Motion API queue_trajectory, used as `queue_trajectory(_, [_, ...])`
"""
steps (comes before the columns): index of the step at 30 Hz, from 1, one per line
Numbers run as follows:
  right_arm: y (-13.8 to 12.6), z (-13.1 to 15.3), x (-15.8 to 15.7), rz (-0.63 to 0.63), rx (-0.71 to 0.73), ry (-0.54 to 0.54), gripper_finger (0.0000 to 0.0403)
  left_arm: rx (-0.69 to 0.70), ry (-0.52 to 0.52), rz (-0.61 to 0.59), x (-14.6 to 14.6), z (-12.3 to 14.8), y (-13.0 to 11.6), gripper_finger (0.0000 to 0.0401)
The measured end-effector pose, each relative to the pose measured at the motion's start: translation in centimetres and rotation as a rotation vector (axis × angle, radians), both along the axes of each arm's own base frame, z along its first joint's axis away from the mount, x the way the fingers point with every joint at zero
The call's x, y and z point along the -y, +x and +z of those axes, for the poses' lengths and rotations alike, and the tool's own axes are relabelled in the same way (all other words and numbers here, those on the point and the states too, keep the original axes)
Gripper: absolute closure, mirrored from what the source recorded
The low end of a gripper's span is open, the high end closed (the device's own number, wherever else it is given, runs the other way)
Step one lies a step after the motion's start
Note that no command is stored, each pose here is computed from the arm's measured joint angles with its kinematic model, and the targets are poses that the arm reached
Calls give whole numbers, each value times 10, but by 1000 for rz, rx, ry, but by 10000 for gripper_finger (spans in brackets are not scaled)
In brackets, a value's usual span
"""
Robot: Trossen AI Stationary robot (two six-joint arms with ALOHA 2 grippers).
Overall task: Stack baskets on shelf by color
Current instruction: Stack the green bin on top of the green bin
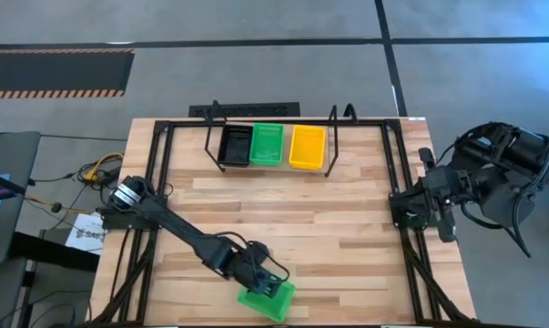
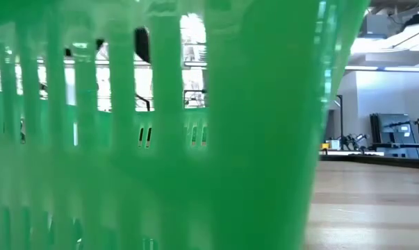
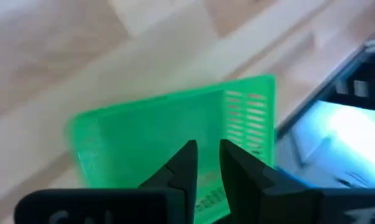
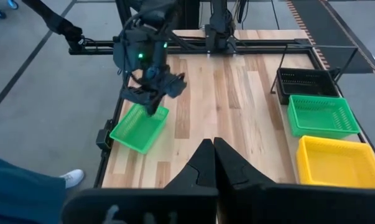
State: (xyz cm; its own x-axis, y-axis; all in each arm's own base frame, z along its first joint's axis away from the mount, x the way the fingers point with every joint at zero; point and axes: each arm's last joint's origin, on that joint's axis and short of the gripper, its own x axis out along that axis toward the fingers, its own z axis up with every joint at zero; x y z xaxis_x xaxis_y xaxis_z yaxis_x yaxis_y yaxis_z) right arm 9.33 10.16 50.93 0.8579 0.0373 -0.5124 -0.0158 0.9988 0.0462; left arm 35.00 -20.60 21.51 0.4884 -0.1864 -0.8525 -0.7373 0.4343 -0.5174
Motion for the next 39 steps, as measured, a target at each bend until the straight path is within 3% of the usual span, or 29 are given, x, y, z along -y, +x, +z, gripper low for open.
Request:
queue_trajectory(7, [0, 0, 0, -3, -1, 6, 402, -241, 165, 65, -11, 34, -18, 344])
queue_trajectory(14, [0, 0, 0, -1, 0, 1, 402, -239, 201, 16, -12, 39, -19, 344])
queue_trajectory(20, [0, 0, 0, 3, 1, -9, 402, -197, 373, -126, -23, 34, -14, 344])
queue_trajectory(28, [3, -4, -4, 3, -10, -28, 402, -281, 219, -180, -27, 33, -14, 344])
queue_trajectory(39, [4, -7, -6, 5, -19, -44, 402, -322, 120, -55, -18, 33, -18, 344])
